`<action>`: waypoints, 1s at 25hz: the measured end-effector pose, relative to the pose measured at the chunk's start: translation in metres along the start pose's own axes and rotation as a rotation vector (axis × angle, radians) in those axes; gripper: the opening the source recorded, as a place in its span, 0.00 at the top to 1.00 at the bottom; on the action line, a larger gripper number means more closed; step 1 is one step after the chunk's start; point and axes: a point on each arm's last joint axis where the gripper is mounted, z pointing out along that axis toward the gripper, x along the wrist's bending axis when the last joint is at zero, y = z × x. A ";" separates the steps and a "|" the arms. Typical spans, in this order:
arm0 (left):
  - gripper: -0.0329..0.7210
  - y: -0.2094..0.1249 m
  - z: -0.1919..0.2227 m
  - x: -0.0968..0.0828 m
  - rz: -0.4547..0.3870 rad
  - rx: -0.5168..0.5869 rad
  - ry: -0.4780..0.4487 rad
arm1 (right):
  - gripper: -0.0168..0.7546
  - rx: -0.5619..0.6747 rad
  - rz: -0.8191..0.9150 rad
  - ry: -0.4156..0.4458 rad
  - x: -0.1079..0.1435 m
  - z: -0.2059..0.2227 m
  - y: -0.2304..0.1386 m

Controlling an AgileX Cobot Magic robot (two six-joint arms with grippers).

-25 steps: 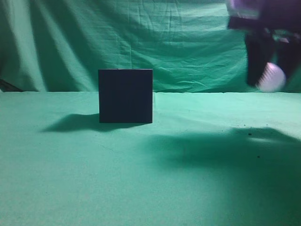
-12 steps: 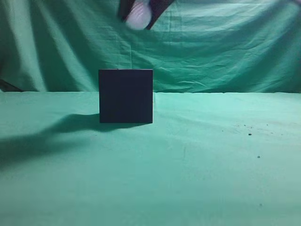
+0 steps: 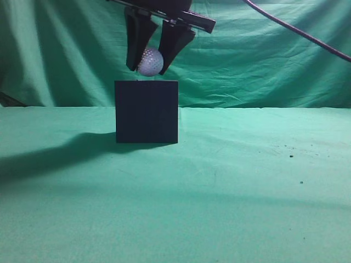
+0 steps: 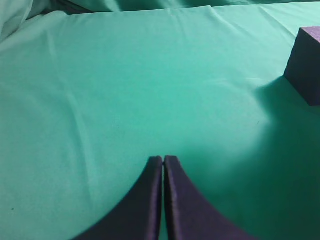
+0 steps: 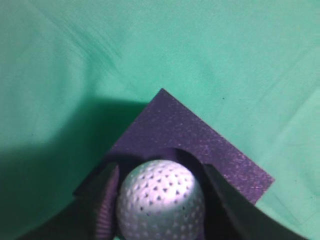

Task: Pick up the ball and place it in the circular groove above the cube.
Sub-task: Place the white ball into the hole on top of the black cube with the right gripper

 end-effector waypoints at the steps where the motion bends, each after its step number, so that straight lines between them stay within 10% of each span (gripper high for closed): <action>1: 0.96 0.000 0.000 0.000 0.000 0.000 0.000 | 0.56 0.001 -0.006 -0.007 -0.001 0.000 0.000; 17: 0.96 0.000 0.000 0.000 0.000 0.000 0.000 | 0.34 -0.028 0.012 -0.034 -0.001 -0.016 0.014; 25: 0.96 0.000 0.000 0.000 0.000 0.000 0.000 | 0.98 0.005 0.014 -0.082 0.009 -0.116 0.011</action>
